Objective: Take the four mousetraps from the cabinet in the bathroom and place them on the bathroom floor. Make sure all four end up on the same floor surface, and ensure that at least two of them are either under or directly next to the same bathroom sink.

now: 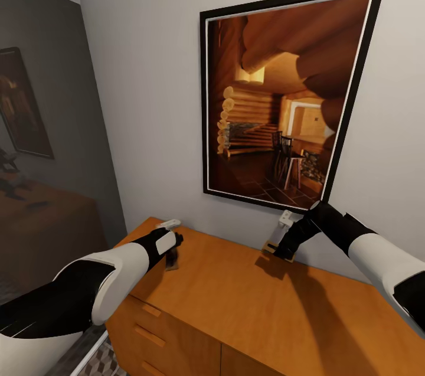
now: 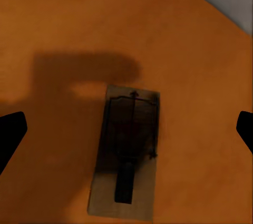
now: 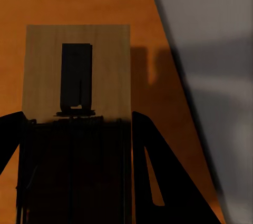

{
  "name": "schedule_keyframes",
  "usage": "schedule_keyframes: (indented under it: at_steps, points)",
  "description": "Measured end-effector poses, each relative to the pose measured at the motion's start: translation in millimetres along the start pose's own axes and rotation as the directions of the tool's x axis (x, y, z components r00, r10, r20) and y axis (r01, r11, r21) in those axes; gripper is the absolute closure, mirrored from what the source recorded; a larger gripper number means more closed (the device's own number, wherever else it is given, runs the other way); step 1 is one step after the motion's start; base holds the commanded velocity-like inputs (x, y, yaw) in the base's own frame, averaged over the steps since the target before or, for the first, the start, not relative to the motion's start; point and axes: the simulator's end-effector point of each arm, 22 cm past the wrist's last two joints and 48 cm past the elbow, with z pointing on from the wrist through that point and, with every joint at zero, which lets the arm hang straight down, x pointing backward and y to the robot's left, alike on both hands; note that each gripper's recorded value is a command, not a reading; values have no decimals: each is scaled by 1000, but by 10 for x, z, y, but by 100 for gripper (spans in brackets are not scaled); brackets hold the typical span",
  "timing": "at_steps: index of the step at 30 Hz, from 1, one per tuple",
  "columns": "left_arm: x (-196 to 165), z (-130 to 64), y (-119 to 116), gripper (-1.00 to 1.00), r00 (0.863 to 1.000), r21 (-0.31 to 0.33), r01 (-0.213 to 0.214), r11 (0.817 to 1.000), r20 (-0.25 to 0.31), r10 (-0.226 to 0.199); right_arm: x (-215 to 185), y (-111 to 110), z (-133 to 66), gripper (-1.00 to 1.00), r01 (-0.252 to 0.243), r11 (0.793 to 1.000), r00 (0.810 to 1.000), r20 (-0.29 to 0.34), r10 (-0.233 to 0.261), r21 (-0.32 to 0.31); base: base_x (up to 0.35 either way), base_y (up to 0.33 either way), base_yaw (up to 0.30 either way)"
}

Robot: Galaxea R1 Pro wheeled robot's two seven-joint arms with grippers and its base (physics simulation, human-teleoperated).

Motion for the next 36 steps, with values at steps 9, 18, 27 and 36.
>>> schedule_keyframes:
  at_steps: [9, 18, 27, 36]
  points:
    - [-44, -33, 372, -100, 1000, -169, 22, 985, 22, -19, 1, -3, 0, 100, 0, 1000, 1000, 0, 0, 1, 0, 0, 0]
    - [-34, -50, 455, -100, 1000, -207, 28, 978, 18, -24, 1, -5, -1, 100, 0, 1000, 1000, 0, 0, 2, 0, 0, 0]
    - [-18, -14, 225, -100, 1000, -103, 19, 994, 8, -18, 1, -6, -1, 100, 0, 1000, 1000, 0, 0, 2, 0, 0, 0]
    - [-7, -12, 200, -100, 1000, -92, 17, 996, 2, -16, 1, -6, 0, 100, 0, 1000, 1000, 0, 0, 3, 0, 0, 0]
